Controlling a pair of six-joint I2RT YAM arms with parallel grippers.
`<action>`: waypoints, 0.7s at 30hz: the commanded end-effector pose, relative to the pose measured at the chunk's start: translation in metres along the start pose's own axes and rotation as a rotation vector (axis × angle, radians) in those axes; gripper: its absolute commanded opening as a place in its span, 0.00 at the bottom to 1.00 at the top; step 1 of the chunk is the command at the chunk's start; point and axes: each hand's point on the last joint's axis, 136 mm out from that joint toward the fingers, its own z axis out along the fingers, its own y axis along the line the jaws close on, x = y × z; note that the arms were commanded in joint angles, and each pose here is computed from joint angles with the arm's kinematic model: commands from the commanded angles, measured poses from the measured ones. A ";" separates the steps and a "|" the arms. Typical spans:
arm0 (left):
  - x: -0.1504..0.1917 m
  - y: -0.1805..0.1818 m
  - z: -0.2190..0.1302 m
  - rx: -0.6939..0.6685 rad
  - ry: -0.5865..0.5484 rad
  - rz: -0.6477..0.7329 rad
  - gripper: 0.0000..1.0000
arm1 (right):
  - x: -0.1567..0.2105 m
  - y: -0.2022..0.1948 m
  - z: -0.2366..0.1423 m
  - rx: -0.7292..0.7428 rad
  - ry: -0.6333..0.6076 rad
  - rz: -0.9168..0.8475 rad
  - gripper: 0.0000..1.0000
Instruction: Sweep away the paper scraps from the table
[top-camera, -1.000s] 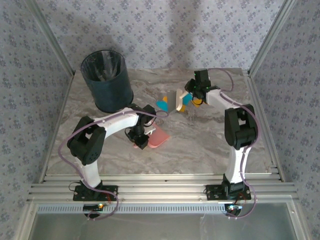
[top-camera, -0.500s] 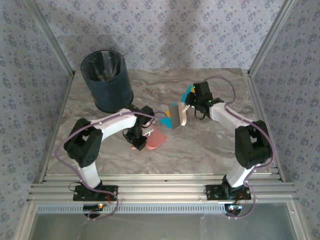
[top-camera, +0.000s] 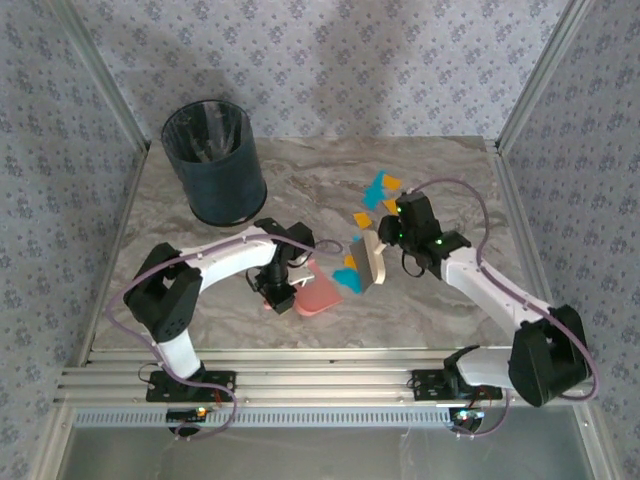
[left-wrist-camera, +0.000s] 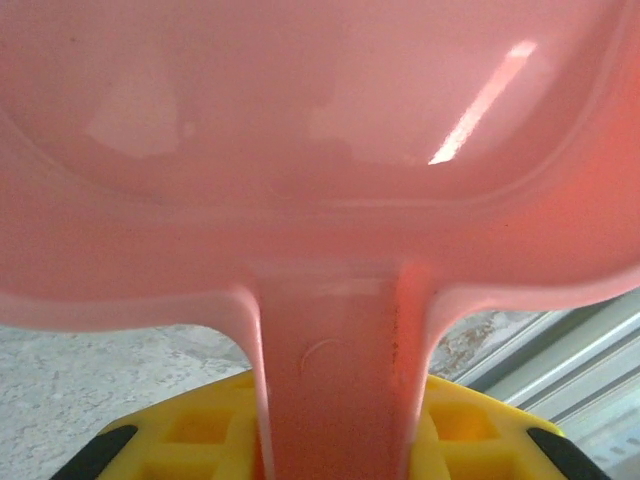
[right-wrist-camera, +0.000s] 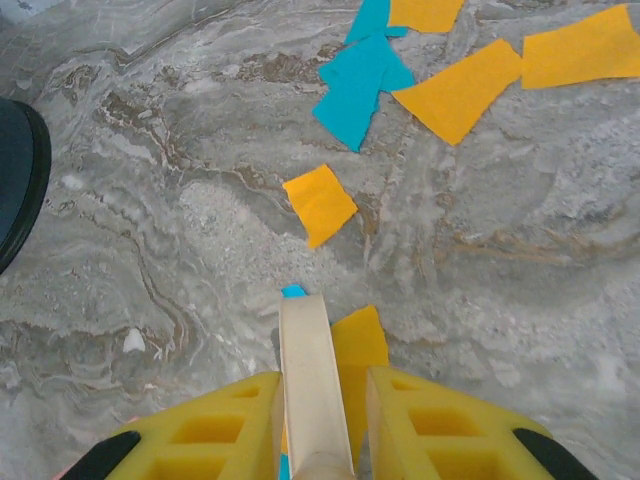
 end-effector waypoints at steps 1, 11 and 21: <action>0.005 -0.018 -0.011 0.049 -0.031 0.114 0.00 | -0.001 0.005 -0.020 -0.047 -0.024 -0.028 0.00; 0.003 -0.023 -0.011 0.034 -0.007 0.184 0.00 | -0.025 0.002 -0.054 -0.046 -0.149 -0.084 0.00; 0.000 -0.024 -0.009 0.038 0.032 0.173 0.00 | -0.059 -0.033 -0.051 0.157 -0.211 -0.234 0.00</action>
